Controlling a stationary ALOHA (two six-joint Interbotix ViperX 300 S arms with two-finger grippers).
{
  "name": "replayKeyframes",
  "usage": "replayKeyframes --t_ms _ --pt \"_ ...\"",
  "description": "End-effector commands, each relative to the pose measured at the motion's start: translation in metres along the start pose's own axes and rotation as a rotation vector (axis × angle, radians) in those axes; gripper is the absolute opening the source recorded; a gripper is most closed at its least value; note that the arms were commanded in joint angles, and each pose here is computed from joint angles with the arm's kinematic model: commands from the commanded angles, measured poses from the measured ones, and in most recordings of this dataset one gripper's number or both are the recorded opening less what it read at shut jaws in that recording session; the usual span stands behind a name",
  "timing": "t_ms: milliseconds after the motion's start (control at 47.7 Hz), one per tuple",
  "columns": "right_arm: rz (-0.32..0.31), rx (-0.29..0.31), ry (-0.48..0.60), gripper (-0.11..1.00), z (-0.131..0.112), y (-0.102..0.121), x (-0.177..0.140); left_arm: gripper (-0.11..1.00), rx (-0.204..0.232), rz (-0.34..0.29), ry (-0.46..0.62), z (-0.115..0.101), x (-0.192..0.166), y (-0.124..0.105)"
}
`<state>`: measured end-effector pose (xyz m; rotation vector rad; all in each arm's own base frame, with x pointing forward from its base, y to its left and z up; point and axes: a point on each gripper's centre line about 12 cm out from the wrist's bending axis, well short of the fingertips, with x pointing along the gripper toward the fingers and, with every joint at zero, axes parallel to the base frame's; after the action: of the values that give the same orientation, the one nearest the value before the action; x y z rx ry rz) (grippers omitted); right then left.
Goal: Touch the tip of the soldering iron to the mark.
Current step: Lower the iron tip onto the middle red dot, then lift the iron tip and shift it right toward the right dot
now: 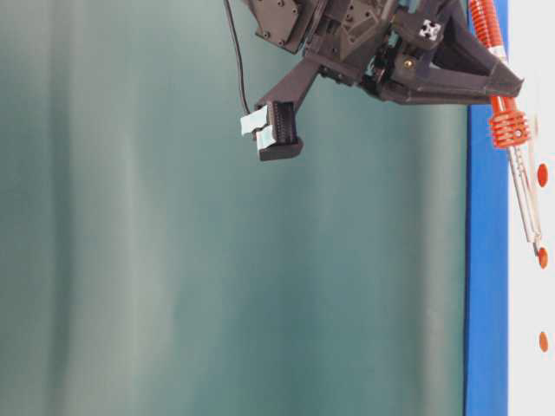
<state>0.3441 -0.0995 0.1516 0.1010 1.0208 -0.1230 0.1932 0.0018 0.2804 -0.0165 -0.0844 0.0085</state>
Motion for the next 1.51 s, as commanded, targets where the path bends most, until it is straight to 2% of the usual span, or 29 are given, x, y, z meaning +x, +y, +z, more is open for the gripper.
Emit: replayKeyframes --t_ms 0,1069,1257,1488 --pt "-0.001 -0.002 -0.026 0.06 0.007 0.001 -0.005 0.02 0.002 0.001 -0.017 0.005 0.002 0.000" --pt "0.003 -0.003 -0.020 0.06 0.007 0.002 -0.006 0.02 0.002 0.001 -0.018 0.006 0.002 0.000" --pt "0.006 -0.008 -0.043 0.06 0.015 0.003 -0.018 0.02 0.002 0.001 -0.021 0.006 0.002 0.000" --pt "0.009 -0.022 -0.090 0.06 0.030 0.004 -0.047 0.02 0.002 0.001 -0.020 0.006 0.002 0.000"
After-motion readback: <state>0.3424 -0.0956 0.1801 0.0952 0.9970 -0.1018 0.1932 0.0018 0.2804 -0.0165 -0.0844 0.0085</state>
